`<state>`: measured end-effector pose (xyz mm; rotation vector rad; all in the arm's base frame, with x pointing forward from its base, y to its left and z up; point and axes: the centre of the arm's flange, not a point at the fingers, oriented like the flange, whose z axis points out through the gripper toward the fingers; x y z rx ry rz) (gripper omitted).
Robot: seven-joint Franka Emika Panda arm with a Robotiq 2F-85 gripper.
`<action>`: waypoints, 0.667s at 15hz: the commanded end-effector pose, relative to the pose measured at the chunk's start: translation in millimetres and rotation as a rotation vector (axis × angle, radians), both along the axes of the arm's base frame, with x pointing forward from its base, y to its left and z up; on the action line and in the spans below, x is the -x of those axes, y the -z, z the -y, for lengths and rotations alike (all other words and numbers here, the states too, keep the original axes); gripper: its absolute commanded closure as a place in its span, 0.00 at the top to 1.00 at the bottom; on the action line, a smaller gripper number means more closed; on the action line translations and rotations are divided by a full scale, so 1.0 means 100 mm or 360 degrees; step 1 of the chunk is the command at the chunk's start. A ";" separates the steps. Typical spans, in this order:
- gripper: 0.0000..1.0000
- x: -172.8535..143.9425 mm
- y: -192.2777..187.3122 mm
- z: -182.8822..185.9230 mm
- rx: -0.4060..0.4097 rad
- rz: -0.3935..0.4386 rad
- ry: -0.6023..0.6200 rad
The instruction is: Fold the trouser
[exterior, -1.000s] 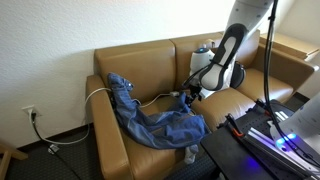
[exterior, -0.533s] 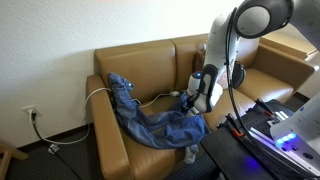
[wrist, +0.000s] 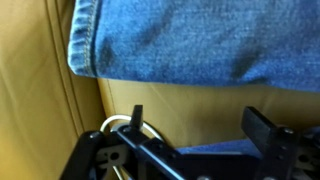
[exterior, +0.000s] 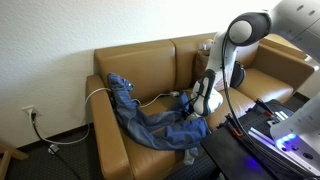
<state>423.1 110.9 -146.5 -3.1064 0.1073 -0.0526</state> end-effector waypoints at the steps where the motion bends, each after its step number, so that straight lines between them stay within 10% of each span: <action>1: 1.00 -0.23 0.05 0.03 -0.0193 0.0052 0.0089; 10: 0.32 -0.68 0.03 -0.31 -0.0226 0.0129 0.0075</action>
